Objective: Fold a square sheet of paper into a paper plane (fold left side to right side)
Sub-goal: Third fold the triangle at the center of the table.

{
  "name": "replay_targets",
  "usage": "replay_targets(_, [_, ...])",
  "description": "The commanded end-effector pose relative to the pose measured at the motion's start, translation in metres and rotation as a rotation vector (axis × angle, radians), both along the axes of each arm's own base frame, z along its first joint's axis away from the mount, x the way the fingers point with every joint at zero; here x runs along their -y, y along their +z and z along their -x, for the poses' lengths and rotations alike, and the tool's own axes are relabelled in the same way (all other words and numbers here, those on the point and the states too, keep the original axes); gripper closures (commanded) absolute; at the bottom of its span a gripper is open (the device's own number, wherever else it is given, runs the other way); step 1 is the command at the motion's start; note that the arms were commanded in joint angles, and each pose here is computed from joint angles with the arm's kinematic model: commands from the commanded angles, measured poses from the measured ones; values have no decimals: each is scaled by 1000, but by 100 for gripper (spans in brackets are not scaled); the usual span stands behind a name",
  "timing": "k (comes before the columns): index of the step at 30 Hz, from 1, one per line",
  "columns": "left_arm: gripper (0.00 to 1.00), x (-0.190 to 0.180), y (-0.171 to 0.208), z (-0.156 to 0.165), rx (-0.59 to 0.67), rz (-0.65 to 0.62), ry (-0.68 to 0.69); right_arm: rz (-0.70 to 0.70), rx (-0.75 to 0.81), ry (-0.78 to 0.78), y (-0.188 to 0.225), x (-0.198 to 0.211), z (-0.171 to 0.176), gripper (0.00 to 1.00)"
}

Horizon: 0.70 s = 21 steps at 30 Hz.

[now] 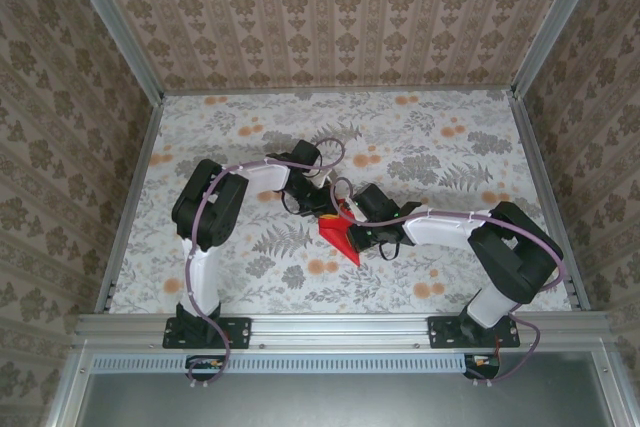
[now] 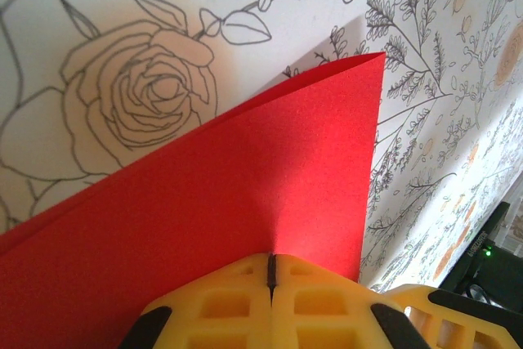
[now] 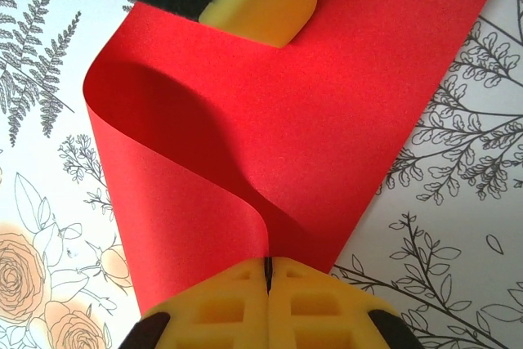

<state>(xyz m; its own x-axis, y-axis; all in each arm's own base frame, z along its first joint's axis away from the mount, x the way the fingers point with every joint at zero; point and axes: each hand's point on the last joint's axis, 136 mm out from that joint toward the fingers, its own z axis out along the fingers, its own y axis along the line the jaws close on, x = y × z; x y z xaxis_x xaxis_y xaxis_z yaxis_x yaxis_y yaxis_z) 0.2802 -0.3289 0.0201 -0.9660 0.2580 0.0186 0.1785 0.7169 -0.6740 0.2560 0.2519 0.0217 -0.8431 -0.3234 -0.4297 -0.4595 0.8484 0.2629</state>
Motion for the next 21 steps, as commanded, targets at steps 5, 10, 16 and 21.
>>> replay_targets(5, [97, -13, -28, 6, -12, -108, -4, 19, 0, -25, 1, 4, -4, 100])
replay_targets(10, [97, -12, -27, 5, -10, -106, -4, 22, -9, -22, -4, 3, -4, 100])
replay_targets(16, [97, -12, -27, 5, -10, -105, -3, 37, -17, -18, -7, 4, -4, 100])
replay_targets(21, [97, -11, -26, 5, -7, -101, -5, 53, -31, -11, -13, 6, -2, 100])
